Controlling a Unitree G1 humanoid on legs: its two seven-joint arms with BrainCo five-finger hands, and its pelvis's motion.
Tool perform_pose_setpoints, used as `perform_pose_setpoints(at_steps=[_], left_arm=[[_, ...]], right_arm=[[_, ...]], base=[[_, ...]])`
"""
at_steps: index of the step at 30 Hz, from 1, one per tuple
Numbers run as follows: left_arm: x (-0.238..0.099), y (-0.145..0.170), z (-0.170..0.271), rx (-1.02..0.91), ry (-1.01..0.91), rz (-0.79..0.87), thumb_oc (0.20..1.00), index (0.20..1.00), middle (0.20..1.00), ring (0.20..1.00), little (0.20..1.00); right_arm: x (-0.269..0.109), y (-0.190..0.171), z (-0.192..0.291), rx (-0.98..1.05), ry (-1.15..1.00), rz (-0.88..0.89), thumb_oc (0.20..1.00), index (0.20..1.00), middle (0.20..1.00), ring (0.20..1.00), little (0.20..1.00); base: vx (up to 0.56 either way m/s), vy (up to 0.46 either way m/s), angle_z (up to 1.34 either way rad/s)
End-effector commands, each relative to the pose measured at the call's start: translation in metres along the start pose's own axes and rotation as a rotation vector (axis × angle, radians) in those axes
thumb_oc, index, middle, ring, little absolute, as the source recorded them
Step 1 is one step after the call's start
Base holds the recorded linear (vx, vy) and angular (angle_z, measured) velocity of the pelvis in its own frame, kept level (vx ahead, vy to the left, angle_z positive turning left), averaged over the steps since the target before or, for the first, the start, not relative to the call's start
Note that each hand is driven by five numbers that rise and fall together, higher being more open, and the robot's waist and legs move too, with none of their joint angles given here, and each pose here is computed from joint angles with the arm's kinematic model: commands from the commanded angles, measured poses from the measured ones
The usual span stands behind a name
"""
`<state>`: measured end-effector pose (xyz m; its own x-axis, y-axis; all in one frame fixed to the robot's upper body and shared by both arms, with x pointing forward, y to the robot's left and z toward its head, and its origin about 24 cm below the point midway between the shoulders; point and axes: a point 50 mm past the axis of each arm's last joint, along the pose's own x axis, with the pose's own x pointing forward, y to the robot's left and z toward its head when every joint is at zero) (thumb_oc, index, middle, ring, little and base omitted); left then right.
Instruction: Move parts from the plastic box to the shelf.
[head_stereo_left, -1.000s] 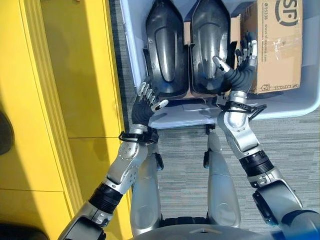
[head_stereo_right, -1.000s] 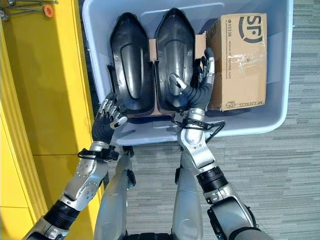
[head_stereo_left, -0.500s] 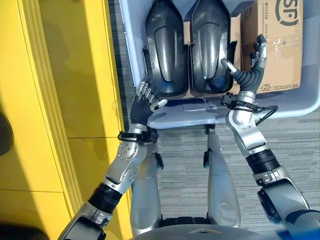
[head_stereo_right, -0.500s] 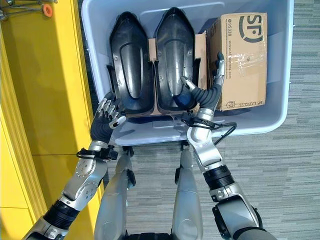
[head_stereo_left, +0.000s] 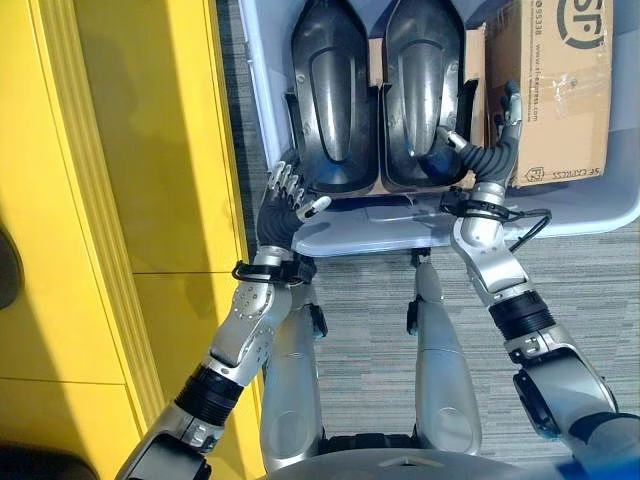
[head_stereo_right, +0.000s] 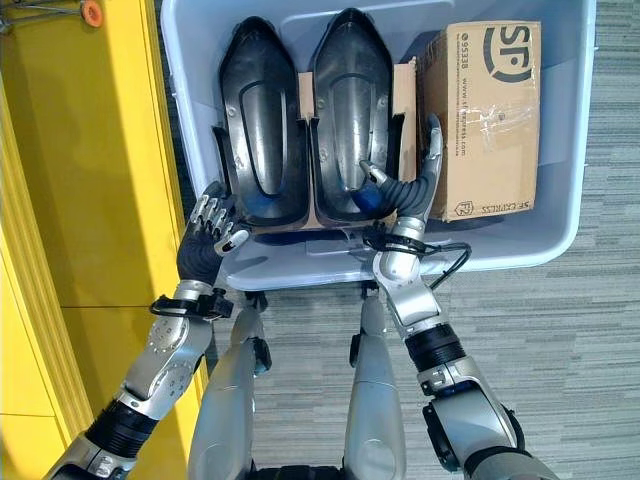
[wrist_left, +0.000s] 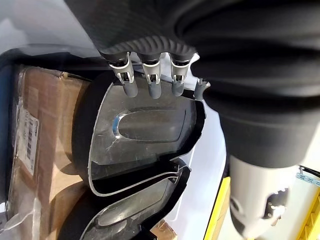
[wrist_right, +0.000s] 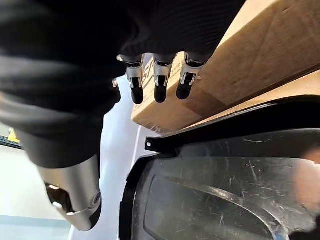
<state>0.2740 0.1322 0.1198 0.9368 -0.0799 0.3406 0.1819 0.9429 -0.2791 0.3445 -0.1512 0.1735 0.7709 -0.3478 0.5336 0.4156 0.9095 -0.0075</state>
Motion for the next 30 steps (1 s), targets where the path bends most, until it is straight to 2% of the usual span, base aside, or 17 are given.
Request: perform_pose_setpoints(at_steps=[1,13,21,30], left_arm=[[0.002,0.0,0.025,0.043,-0.126,-0.054,1.0,1.0,1.0,1.0,1.0],[0.0,-0.002,0.024,0.028,-0.122,-0.072,1.0,1.0,1.0,1.0,1.0],[-0.004,-0.005,0.017,-0.002,-0.078,-0.109,1.0,1.0,1.0,1.0,1.0],[-0.003,-0.006,0.016,-0.008,-0.074,-0.113,1.0,1.0,1.0,1.0,1.0]], right_arm=[[0.018,-0.005,0.016,0.0,-0.082,-0.035,1.0,1.0,1.0,1.0,1.0],[0.041,-0.022,0.002,-0.1,-0.019,-0.107,1.0,1.0,1.0,1.0,1.0],[0.069,-0.05,-0.024,-0.211,0.155,-0.181,1.0,1.0,1.0,1.0,1.0],[0.067,-0.029,-0.033,-0.285,0.201,-0.056,1.0,1.0,1.0,1.0,1.0]], base=[[0.0,0.0,0.0],[0.0,0.0,-0.01],[0.0,-0.002,-0.01],[0.0,-0.002,-0.01]])
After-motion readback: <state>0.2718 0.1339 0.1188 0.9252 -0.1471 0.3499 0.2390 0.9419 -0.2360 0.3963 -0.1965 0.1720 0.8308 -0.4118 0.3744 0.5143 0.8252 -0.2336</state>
